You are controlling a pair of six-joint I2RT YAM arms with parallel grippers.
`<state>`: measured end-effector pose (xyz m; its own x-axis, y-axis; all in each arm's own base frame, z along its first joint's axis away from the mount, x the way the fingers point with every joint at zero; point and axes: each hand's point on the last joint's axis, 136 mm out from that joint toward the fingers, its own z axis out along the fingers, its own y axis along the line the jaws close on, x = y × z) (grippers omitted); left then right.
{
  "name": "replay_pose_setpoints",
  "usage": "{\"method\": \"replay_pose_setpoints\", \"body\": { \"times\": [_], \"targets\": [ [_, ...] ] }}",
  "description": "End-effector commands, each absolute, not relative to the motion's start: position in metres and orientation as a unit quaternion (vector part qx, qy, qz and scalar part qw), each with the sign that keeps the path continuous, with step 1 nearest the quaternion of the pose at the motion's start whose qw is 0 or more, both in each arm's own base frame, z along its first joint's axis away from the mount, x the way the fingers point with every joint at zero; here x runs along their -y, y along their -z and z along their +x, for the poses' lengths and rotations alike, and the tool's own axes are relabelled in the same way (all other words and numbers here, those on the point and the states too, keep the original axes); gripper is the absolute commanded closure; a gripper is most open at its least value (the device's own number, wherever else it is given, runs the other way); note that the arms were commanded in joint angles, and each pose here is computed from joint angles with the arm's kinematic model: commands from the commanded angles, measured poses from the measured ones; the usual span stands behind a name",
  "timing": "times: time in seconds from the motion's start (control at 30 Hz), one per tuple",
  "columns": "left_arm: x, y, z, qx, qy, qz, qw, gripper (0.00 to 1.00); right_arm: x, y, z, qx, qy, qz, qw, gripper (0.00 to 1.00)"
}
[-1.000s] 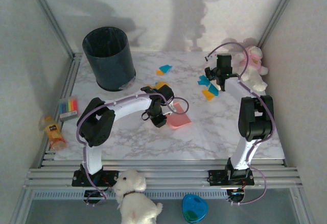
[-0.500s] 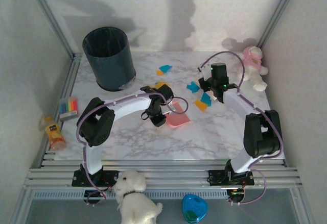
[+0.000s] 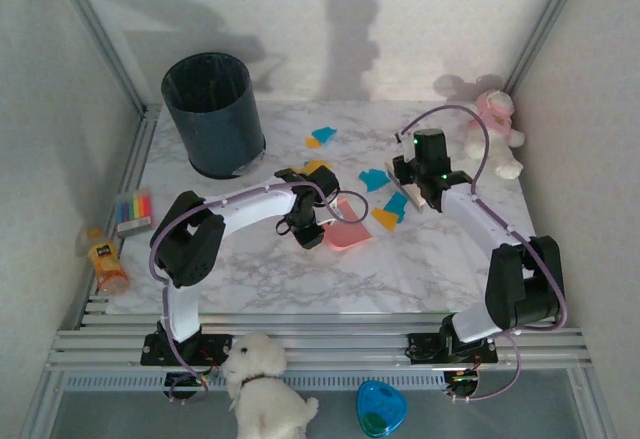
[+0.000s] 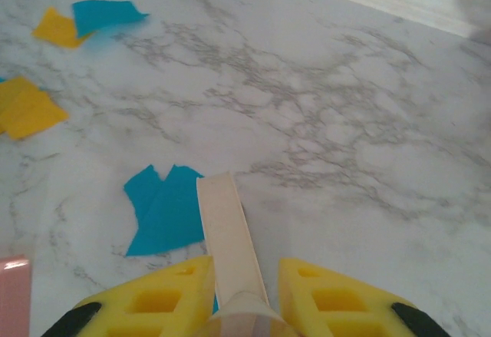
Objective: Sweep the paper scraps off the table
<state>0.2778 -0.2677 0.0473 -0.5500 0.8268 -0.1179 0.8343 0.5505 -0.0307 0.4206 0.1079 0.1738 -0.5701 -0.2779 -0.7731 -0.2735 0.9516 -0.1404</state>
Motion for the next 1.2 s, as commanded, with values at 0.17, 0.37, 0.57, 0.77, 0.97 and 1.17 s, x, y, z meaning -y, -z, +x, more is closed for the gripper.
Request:
{"method": "replay_pose_setpoints", "body": {
  "times": [0.17,0.37,0.57,0.77,0.97,1.17],
  "targets": [
    [0.262,-0.055,0.256,-0.86,0.036,0.509,0.014,1.0,-0.078,-0.194,0.402,-0.892,0.027,-0.038,0.449,1.0],
    [0.269,-0.056,0.256,-0.858,0.042,0.512,0.012,1.0,-0.064,-0.19,0.388,-0.893,0.049,-0.017,0.446,1.0],
    [0.274,-0.055,0.256,-0.857,0.045,0.513,0.005,1.0,-0.069,-0.182,0.381,-0.896,0.049,-0.036,0.44,1.0],
    [0.276,-0.052,0.255,-0.856,0.046,0.516,-0.004,1.0,-0.08,-0.172,0.377,-0.903,0.053,-0.052,0.424,1.0],
    [0.278,-0.05,0.257,-0.859,0.044,0.511,-0.006,1.0,-0.091,-0.16,0.368,-0.911,0.052,-0.066,0.403,1.0],
    [0.281,-0.05,0.26,-0.861,0.043,0.508,-0.006,1.0,-0.102,-0.154,0.36,-0.915,0.034,-0.072,0.394,1.0]
  ]
}}
